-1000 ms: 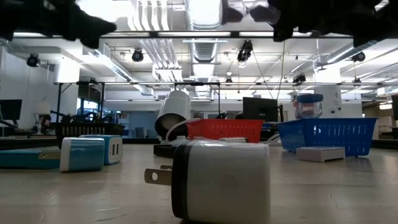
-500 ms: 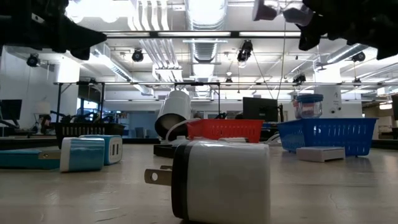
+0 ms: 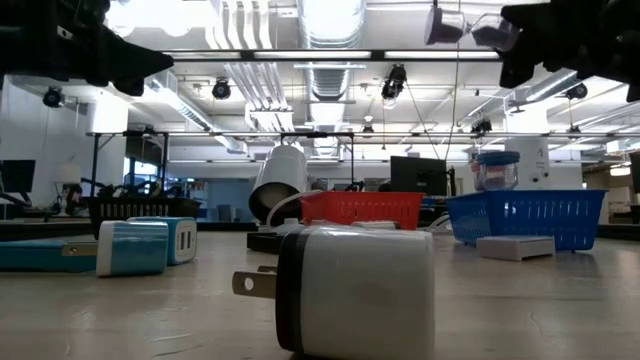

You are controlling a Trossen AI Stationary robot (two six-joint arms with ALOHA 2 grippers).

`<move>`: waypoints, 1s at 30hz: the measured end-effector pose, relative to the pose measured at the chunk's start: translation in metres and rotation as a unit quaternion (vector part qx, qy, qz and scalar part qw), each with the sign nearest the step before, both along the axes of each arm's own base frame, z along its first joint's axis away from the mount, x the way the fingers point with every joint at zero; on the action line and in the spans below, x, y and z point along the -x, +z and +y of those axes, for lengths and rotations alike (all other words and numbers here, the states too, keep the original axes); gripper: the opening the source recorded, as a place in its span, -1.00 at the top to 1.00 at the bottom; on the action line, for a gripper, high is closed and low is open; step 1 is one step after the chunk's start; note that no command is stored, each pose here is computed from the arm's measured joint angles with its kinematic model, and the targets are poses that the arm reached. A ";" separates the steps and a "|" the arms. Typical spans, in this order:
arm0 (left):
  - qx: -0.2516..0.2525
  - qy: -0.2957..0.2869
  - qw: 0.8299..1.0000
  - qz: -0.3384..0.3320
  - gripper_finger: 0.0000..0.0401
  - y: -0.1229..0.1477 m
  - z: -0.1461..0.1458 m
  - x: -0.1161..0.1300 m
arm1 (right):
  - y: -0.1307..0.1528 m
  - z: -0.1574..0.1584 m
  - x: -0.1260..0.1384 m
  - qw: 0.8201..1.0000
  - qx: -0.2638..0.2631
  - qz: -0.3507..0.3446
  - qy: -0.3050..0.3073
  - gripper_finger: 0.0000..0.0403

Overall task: Pick & Place Office items
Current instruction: Put the purple hourglass into the blue bin

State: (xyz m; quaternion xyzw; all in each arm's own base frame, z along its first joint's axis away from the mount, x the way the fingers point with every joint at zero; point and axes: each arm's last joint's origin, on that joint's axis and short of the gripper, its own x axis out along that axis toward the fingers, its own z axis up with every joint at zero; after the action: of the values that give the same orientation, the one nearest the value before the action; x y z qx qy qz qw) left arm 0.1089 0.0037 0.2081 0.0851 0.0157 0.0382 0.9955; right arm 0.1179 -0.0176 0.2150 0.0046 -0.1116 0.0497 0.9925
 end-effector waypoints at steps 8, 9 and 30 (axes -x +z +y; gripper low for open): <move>-0.005 0.003 1.000 0.000 0.99 0.000 0.000 0.000 | -0.005 0.003 0.010 0.999 0.018 -0.030 0.014 0.04; -0.008 0.004 1.000 0.001 0.99 0.000 0.000 0.000 | -0.005 0.003 0.011 0.999 0.019 -0.032 0.014 0.04; -0.011 0.007 1.000 0.001 0.97 0.000 0.000 0.000 | -0.018 -0.008 0.013 0.998 -0.019 0.008 -0.052 0.04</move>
State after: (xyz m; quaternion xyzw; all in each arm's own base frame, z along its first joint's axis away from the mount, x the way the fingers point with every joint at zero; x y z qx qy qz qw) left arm 0.1090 0.0041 0.2079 0.0956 0.0168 0.0447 0.9943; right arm 0.1050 -0.0253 0.1967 0.0179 -0.1046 -0.0043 0.9943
